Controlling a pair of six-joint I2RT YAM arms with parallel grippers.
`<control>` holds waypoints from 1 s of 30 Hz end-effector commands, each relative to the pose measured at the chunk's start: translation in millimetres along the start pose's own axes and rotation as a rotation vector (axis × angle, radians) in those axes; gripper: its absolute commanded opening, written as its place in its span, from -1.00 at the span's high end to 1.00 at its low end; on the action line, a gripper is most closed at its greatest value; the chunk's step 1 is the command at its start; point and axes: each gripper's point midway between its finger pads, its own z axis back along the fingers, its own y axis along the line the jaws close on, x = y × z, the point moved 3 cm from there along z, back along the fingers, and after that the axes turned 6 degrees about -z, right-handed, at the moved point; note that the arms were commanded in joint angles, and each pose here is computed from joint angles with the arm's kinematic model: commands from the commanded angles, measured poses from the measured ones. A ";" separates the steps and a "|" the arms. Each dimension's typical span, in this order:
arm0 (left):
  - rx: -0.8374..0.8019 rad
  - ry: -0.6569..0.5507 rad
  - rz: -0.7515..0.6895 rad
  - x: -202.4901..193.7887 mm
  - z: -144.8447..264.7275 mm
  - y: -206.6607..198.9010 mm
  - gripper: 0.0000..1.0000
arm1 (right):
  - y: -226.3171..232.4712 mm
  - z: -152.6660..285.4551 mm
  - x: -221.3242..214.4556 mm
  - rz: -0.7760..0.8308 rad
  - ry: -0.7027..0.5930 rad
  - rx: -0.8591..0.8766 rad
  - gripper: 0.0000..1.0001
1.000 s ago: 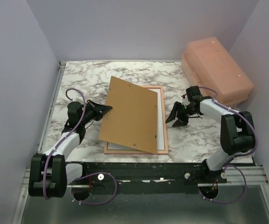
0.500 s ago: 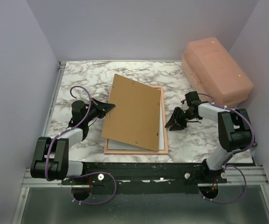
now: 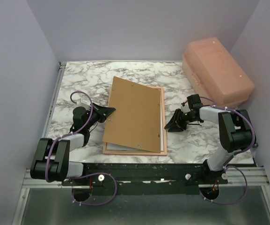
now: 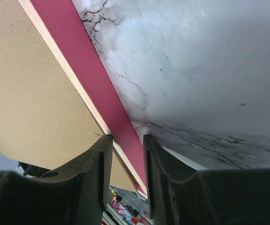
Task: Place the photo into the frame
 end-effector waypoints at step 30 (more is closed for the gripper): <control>0.008 -0.083 -0.060 0.1 -11.3 12.6 1.00 | -30.9 -17.5 -13.6 -0.047 0.065 -0.074 0.28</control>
